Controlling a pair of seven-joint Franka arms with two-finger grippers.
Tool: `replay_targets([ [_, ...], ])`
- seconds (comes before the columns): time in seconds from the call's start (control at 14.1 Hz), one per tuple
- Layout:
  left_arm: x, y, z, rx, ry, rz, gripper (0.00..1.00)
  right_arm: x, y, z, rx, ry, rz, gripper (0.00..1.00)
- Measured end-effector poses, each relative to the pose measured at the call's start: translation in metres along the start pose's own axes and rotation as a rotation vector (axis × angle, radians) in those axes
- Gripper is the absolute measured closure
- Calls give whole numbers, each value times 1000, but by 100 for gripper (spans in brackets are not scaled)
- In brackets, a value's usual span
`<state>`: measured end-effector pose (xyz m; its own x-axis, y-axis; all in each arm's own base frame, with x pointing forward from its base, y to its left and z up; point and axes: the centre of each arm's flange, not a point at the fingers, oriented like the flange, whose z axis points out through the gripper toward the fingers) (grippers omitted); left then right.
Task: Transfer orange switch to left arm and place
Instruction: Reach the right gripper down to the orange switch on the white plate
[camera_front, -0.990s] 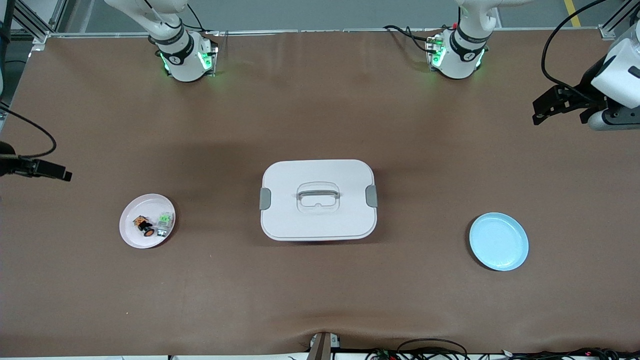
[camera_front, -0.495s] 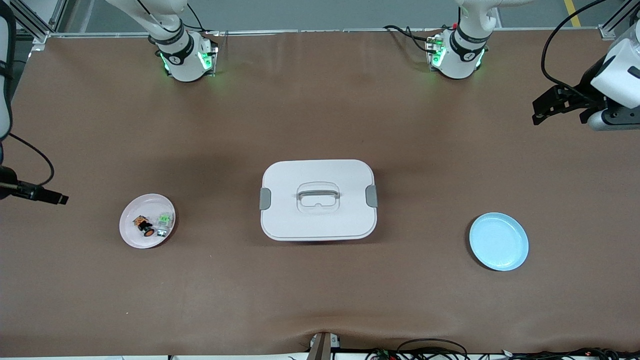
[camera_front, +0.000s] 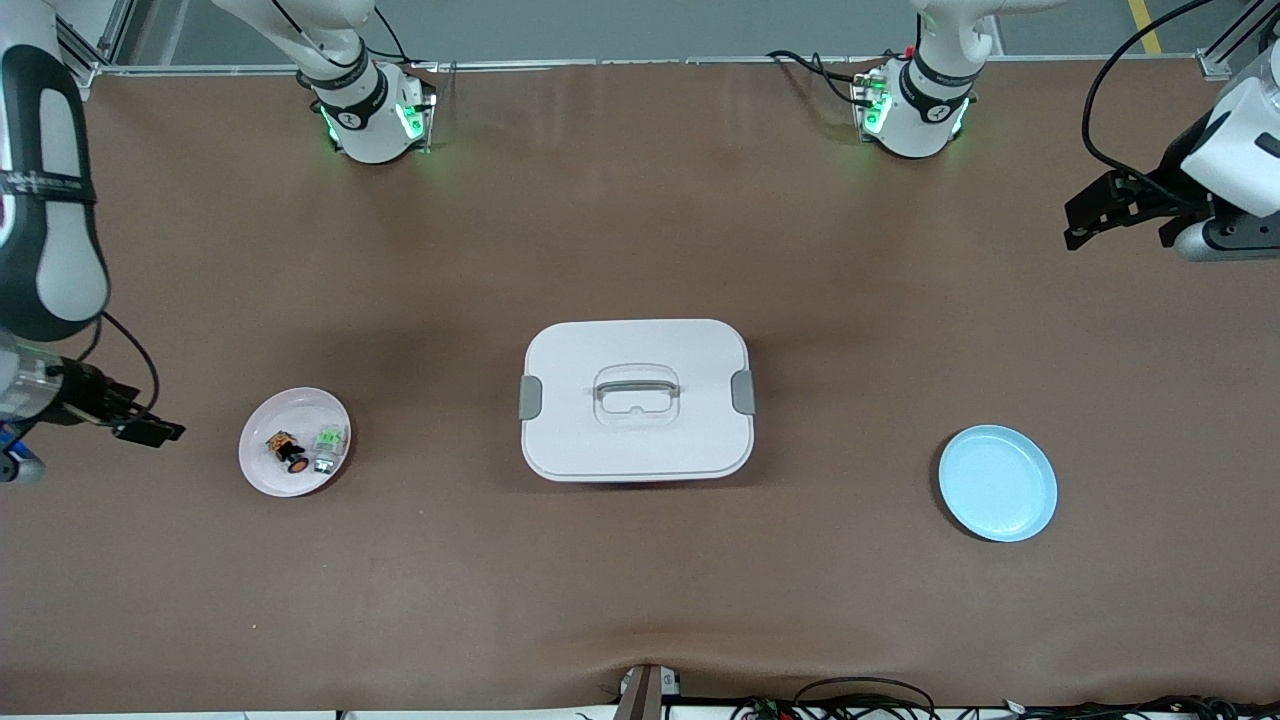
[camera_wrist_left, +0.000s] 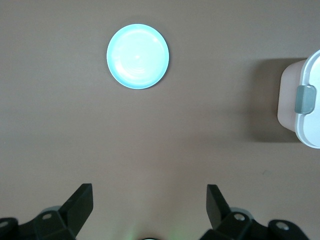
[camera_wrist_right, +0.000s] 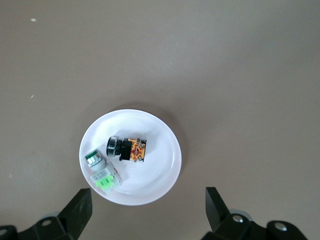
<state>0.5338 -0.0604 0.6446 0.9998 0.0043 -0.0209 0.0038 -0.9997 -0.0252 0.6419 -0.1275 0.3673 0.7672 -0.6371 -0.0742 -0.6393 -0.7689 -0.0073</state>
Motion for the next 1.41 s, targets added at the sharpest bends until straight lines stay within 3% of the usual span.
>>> replay_targets([
  [0.21, 0, 0, 0, 0, 0, 1, 0, -10, -8, 38, 2, 9, 87, 0],
  [1.2, 0, 2, 4, 1, -9, 5, 0, -5, -38, 129, 81, 140, 152, 0],
  [1.41, 0, 2, 5, 1, -11, 6, 0, -8, -36, 156, 70, 127, 154, 0],
])
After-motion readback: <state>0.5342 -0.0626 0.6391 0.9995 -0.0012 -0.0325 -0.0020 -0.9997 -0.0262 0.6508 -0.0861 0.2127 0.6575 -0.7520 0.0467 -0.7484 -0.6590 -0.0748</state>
